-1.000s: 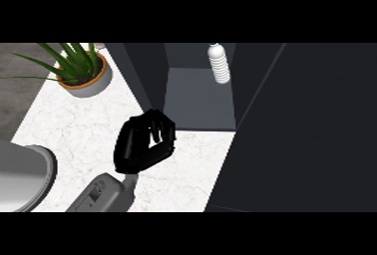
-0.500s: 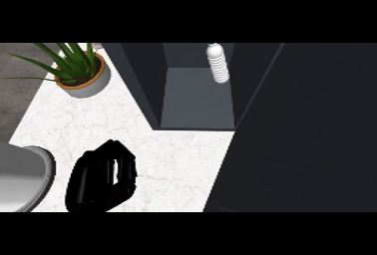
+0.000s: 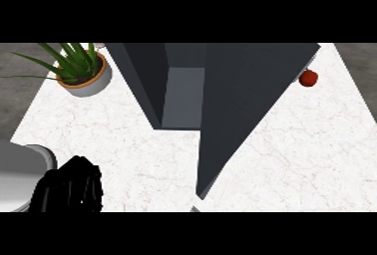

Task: Pick up the bottled water, place it into the cabinet and close the cabinet

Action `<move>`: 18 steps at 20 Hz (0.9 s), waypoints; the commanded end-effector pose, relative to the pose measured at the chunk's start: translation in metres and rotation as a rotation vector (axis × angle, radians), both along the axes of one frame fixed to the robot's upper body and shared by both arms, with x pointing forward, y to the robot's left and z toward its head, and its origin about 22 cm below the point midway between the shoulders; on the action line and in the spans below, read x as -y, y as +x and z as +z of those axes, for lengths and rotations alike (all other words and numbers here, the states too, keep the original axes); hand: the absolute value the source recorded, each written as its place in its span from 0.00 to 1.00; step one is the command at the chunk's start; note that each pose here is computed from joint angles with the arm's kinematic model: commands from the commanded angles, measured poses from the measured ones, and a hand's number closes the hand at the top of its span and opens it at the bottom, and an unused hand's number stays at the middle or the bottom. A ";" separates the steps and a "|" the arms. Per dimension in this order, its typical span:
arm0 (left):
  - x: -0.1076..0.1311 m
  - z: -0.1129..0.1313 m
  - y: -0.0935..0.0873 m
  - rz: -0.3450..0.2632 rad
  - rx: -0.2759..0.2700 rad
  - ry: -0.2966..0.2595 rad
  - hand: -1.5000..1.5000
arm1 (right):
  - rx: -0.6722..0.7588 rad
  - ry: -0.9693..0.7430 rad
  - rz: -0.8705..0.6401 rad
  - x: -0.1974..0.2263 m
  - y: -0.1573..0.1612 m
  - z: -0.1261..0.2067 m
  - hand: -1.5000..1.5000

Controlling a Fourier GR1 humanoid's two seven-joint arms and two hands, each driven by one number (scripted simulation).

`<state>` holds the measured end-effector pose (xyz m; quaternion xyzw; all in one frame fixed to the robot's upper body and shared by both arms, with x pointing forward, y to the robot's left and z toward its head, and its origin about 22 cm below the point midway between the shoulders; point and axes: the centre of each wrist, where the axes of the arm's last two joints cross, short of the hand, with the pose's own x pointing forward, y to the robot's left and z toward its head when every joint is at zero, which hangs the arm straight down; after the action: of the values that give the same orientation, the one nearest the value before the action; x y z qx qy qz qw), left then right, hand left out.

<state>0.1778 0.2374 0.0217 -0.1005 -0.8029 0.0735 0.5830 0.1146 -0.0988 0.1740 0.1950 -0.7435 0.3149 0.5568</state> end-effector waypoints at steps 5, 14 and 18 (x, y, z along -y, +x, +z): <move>-0.047 0.004 -0.017 0.015 0.015 0.012 1.00 | 0.103 0.059 -0.038 -0.052 0.020 0.014 1.00; -0.060 -0.001 -0.033 -0.027 0.022 0.018 1.00 | -0.034 0.132 -0.212 -0.066 0.086 0.028 1.00; -0.074 0.006 -0.030 0.000 0.015 0.007 1.00 | -0.122 0.127 -0.179 -0.069 0.140 0.018 1.00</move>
<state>0.1483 0.2996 0.0217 -0.1018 -0.8041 0.0683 0.5817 0.2138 -0.0421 0.1974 0.1650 -0.7612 0.2199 0.5874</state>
